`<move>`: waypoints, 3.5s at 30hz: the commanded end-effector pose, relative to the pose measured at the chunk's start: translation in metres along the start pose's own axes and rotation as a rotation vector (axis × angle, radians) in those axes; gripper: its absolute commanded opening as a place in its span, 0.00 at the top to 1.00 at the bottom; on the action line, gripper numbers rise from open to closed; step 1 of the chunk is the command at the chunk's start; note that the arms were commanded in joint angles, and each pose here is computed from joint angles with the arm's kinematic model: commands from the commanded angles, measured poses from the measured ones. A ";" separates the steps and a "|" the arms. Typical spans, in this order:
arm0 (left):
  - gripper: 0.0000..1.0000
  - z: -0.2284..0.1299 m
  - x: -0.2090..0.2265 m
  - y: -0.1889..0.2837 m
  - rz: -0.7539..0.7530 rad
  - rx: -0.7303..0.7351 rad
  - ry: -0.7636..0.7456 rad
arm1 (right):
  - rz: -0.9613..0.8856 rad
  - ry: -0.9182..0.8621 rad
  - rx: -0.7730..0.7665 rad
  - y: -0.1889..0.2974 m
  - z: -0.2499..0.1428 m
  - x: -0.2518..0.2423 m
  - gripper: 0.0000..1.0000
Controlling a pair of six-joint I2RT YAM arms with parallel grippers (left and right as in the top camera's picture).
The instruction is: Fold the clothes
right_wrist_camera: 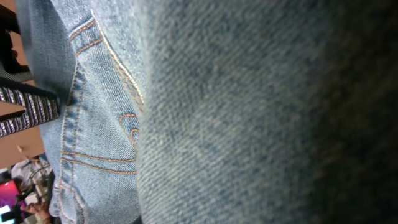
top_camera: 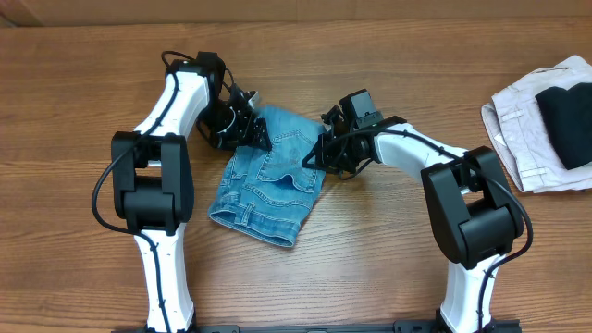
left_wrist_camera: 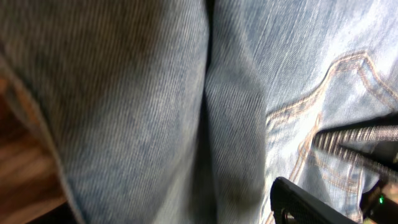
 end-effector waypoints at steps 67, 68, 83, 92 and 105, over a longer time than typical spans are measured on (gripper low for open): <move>0.19 -0.008 -0.081 0.119 0.097 -0.198 -0.239 | -0.509 -0.597 -1.171 0.545 -0.031 -0.139 0.00; 0.17 -0.008 -0.081 0.119 0.097 -0.198 -0.239 | -0.499 -0.564 -1.175 0.544 -0.032 -0.124 0.00; 0.00 -0.007 -0.022 0.146 0.286 -0.300 0.256 | -0.557 0.069 -0.793 0.388 0.017 0.055 0.00; 0.00 -0.042 0.019 0.166 0.290 -0.217 0.417 | -0.528 0.119 -0.521 0.312 0.027 0.062 0.00; 0.00 -0.093 -0.010 0.178 0.313 -0.179 0.336 | -0.564 0.023 -0.491 0.320 -0.031 0.055 0.00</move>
Point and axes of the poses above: each gripper's point midway between its finger pads, its own y axis back along the fingers, its own x axis along the line the jaws close on, z = x × y, the point moved 7 cm from there along y, back along the fingers, and after that the axes turned 1 degree about -y, right-handed, at the moved point
